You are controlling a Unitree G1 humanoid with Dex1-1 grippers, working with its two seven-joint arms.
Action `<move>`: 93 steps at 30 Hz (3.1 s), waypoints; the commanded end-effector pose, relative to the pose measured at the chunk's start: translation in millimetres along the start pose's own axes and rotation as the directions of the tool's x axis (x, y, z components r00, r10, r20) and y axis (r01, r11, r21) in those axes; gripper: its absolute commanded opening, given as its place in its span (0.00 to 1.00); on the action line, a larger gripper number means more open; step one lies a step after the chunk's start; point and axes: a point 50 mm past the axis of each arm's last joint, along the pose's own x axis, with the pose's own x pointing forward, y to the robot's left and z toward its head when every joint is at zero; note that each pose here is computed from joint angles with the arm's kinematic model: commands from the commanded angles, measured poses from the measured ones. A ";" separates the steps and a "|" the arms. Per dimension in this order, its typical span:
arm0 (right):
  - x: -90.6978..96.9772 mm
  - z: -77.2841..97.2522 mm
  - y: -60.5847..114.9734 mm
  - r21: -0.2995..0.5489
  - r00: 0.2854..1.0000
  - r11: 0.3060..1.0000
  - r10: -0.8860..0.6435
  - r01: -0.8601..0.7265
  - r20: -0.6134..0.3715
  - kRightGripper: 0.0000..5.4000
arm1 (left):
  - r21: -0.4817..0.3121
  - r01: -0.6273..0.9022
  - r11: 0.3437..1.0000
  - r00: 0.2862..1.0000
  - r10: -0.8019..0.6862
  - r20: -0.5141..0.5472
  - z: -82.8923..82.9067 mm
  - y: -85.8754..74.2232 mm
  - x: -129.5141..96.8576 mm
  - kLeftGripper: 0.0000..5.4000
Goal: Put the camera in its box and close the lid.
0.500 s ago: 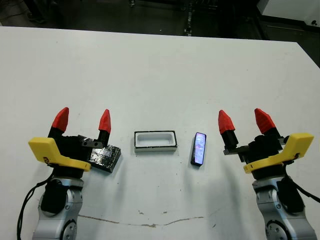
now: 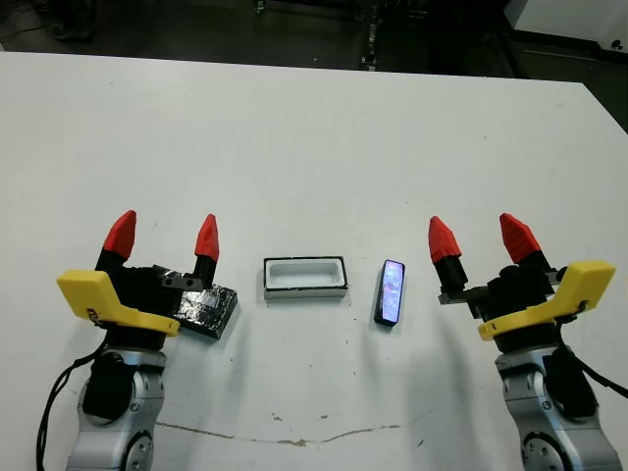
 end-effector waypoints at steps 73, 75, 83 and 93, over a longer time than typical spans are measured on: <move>81.3 48.4 24.7 -0.164 0.058 -0.748 0.166 -0.643 -0.984 1.00 | -0.024 -0.080 0.996 0.996 0.079 -0.047 -8.6 -21.3 -22.0 1.00; 81.5 47.7 24.3 -0.158 0.056 -0.746 0.161 -0.647 -0.985 1.00 | -0.016 -0.083 0.996 0.996 0.082 -0.045 -8.3 -22.2 -22.7 1.00; 81.7 47.7 33.8 -0.165 0.052 -0.786 0.167 -0.595 -0.985 1.00 | -0.020 -0.095 0.995 0.994 0.094 -0.055 -9.5 -25.6 -25.5 1.00; 89.1 40.1 47.5 -0.147 0.038 -0.800 0.154 -0.582 -0.987 0.96 | -0.046 -0.092 0.995 0.995 0.090 -0.048 -11.6 -27.2 -27.2 1.00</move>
